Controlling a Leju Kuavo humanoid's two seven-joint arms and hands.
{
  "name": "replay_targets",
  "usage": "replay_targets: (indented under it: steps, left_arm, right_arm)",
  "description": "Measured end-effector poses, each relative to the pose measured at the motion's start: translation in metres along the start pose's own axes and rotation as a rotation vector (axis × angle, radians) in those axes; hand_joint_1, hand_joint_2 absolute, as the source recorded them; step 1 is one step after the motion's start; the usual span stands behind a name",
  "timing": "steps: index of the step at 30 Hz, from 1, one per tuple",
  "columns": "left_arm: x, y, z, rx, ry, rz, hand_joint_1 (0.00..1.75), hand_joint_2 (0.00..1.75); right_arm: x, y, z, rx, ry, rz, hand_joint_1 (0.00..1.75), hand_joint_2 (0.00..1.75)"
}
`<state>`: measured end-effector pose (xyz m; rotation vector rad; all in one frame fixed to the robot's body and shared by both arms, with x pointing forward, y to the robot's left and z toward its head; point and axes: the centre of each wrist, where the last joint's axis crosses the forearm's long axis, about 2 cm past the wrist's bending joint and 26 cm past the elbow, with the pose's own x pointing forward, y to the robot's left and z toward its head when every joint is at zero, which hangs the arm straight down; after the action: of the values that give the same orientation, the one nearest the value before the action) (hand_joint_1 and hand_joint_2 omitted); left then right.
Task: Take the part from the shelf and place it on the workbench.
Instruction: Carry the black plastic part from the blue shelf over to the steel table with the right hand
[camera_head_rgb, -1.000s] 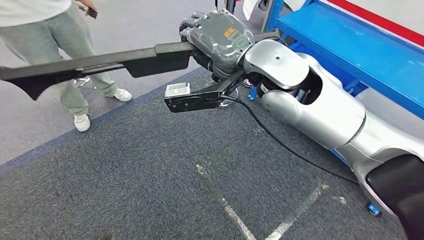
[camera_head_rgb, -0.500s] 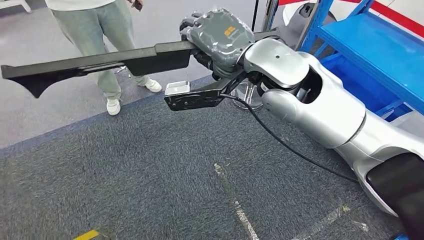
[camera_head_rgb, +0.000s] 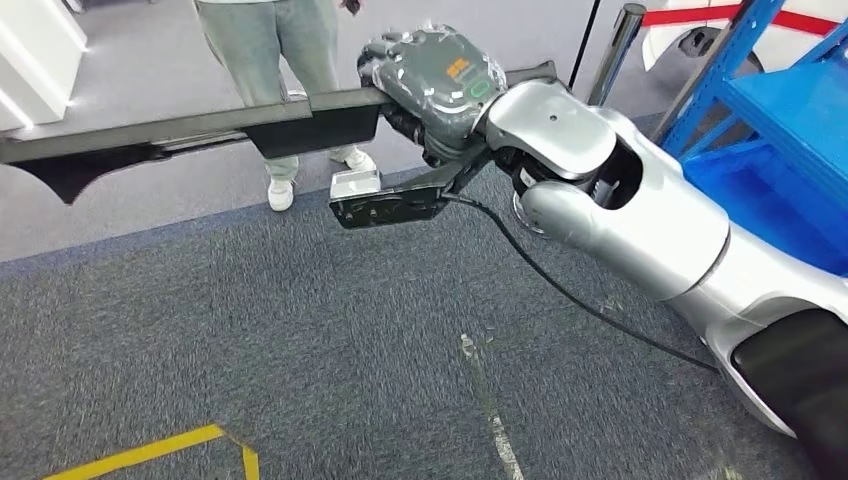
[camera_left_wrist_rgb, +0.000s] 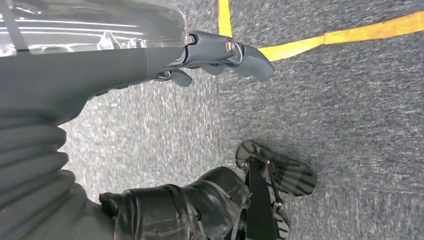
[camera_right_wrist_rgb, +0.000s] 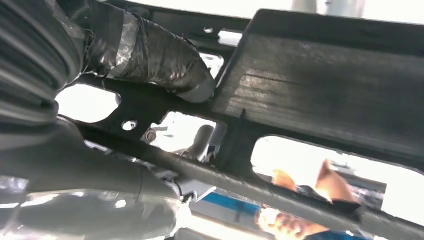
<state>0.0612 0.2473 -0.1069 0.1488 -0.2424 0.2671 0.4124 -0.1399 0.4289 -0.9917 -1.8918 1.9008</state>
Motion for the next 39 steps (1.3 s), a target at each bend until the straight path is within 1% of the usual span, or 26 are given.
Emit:
replay_targets:
  steps: [4,13,17,23,31,34,37,39]
  left_arm:
    - [-0.002,0.001,0.0,-0.003,0.005,-0.001,0.0,1.75]
    - [-0.002,0.001,0.0,-0.014,0.002,0.0,0.0,1.75]
    - [-0.001,0.001,0.0,-0.014,0.001,0.0,0.0,1.75]
    - [-0.002,0.001,0.0,-0.015,-0.003,0.004,0.0,1.75]
    - [-0.002,0.001,0.0,-0.019,0.0,0.0,0.0,1.75]
    - [-0.004,0.001,0.0,-0.021,0.002,-0.001,0.0,1.75]
    - [-0.002,0.0,0.0,-0.027,-0.002,0.0,0.0,1.75]
    - [-0.001,0.0,0.0,-0.03,-0.003,0.0,0.0,1.75]
  right_arm:
    - [-0.002,-0.006,-0.001,-0.006,0.005,0.011,1.75,1.75]
    - [-0.018,-0.03,-0.003,-0.01,0.047,0.059,1.75,1.75]
    - [-0.025,-0.036,-0.004,-0.011,0.066,0.068,1.75,1.75]
    - [-0.052,-0.065,-0.004,-0.013,0.138,0.104,1.75,1.75]
    - [-0.083,-0.08,-0.001,0.03,0.25,0.143,1.75,1.75]
    - [-0.092,-0.081,-0.003,0.057,0.299,0.165,1.75,1.75]
    - [-0.102,-0.087,-0.003,0.073,0.355,0.188,1.75,1.75]
    - [-0.107,-0.087,-0.003,0.089,0.389,0.199,1.75,1.75]
